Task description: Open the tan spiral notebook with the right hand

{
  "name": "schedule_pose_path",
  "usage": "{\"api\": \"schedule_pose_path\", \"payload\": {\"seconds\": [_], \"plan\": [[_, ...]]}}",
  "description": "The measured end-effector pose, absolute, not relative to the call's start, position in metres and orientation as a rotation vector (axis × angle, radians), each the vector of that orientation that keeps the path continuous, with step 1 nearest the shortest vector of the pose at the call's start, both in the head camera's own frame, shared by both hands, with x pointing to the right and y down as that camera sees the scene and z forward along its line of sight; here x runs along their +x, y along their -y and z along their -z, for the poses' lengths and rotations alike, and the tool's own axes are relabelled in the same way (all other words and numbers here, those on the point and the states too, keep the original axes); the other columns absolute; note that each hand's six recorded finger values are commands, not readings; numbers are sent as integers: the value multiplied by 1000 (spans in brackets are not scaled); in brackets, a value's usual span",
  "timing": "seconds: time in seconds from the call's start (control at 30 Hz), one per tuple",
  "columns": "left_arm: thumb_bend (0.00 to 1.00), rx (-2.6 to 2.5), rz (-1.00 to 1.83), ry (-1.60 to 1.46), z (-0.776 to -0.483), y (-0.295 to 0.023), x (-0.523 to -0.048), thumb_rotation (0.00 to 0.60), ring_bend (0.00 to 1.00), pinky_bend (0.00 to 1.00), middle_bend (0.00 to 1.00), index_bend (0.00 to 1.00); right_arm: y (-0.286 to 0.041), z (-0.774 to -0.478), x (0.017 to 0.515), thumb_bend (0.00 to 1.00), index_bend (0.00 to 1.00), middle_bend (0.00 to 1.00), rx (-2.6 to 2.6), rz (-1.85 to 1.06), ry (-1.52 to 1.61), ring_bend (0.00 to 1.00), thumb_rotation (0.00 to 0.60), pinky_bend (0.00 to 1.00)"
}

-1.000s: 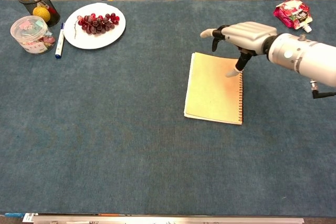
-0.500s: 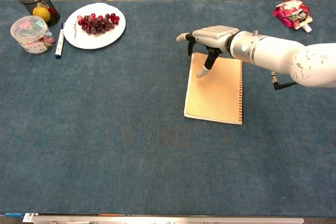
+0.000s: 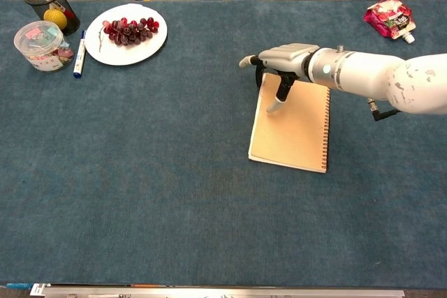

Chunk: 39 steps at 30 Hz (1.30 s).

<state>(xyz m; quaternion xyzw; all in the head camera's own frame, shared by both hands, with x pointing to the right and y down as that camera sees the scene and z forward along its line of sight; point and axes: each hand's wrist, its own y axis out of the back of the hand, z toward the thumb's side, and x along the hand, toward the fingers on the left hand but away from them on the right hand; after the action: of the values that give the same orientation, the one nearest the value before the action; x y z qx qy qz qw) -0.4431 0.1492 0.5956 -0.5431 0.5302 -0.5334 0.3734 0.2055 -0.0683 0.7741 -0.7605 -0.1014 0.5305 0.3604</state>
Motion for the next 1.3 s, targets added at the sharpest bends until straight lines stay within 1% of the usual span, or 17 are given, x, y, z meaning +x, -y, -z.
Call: {"api": "schedule_pose_path", "payload": {"seconds": [0.1,0.23,0.37,0.5,0.57,0.67,0.73,0.8,0.87,1.07,1.3], "plan": [[408,-1396,1362,-1356,-596,-148,-443,600,117,60,154,186,60,-765,223,111,64,359,-1950,-1378,255,69,543,131],[408,-1399,1362,-1353,-597,-148,-442,600,117,60,154,186,48,-749,262,105,64,359,-1922,-1423,261,68,543,131],[408,-1403,1360,-1345,-597,-147,-440,600,117,59,154,186,46,-731,295,94,63,272,-1864,-1436,330,68,543,130],[408,-1410,1355,-1335,-598,-146,-436,600,117,59,154,186,42,-717,304,66,63,202,-1817,-1366,389,50,549,130],[408,-1412,1354,-1333,-598,-145,-434,600,117,59,154,186,37,-709,307,47,63,195,-1793,-1307,400,45,560,130],[408,-1415,1353,-1331,-598,-145,-433,600,117,59,154,186,22,-702,310,35,63,185,-1775,-1218,379,43,592,130],[408,-1416,1353,-1331,-598,-146,-432,600,117,59,154,186,7,-700,313,29,57,142,-1770,-1166,344,33,599,130],[408,-1414,1353,-1334,-597,-146,-432,600,117,59,154,186,-7,-701,318,18,35,79,-1764,-1132,309,16,600,130],[408,-1418,1353,-1340,-596,-148,-433,600,117,59,154,186,-22,-703,328,16,28,62,-1752,-1108,276,12,600,130],[408,-1420,1355,-1345,-595,-149,-434,600,117,59,154,186,-51,-719,357,15,25,52,-1765,-1118,230,8,600,130],[408,-1420,1354,-1340,-595,-150,-432,600,117,58,154,186,-66,-729,349,15,25,52,-1772,-1060,192,7,600,120]]}}
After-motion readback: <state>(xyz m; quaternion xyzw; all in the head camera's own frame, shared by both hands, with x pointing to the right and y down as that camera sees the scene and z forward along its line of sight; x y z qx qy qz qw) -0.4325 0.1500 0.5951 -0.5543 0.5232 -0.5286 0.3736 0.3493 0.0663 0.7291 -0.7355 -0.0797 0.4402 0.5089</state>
